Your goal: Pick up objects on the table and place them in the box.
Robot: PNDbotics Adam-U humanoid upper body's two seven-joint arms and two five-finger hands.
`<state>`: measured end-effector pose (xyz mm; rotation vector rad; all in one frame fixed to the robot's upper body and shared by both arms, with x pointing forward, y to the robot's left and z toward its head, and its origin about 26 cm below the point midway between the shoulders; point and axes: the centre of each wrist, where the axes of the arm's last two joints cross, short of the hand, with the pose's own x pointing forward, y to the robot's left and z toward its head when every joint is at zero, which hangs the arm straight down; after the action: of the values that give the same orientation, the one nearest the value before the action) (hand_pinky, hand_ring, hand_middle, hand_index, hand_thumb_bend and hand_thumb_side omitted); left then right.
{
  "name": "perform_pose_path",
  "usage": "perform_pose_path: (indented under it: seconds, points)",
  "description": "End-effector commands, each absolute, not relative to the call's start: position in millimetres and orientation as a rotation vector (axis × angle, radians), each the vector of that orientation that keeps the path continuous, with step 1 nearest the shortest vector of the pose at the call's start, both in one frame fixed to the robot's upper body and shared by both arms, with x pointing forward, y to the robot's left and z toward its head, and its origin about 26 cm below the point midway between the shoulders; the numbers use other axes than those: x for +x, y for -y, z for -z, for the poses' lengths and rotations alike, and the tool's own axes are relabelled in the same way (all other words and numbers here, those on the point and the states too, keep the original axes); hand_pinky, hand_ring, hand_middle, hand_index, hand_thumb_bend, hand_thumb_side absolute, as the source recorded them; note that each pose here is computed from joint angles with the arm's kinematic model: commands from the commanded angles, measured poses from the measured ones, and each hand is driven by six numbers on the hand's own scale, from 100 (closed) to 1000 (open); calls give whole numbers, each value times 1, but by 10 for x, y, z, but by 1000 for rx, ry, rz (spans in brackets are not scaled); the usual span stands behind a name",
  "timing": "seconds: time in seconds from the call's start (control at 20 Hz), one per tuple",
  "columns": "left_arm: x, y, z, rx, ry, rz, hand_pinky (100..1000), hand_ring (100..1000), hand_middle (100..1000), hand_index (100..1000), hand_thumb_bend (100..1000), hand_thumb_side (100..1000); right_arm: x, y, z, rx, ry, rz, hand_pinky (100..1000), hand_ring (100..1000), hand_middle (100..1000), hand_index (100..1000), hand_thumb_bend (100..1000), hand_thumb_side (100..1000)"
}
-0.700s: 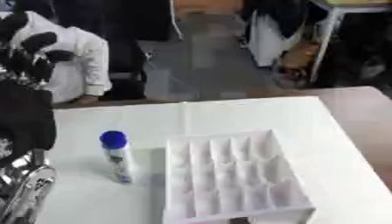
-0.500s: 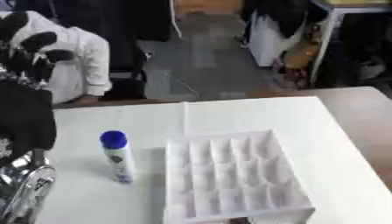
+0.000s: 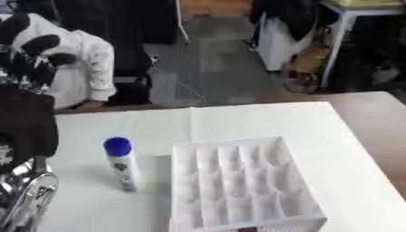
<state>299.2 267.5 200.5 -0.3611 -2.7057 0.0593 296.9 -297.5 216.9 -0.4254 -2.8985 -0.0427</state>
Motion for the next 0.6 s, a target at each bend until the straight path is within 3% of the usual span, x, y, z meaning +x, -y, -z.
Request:
perform_pose_path:
  seconds: [0.05, 0.4, 0.6]
  points:
    - [2970, -2701, -2111, -345, 2726, -25, 634, 681, 802, 877, 540, 1000, 2943, 3005, -2263, -435, 2937, 43, 355, 453, 418, 534, 100, 703]
    - [2914, -3035, -2234, 73, 2607, 379, 531, 594, 715, 880, 688, 997, 2939, 3049, -2295, -481, 2943, 88, 355, 453, 417, 535, 100, 698]
    - [2928, -3219, -2299, 259, 2422, 717, 495, 577, 724, 900, 743, 1000, 2937, 3049, -2286, -489, 2934, 81, 355, 454, 416, 536, 100, 697]
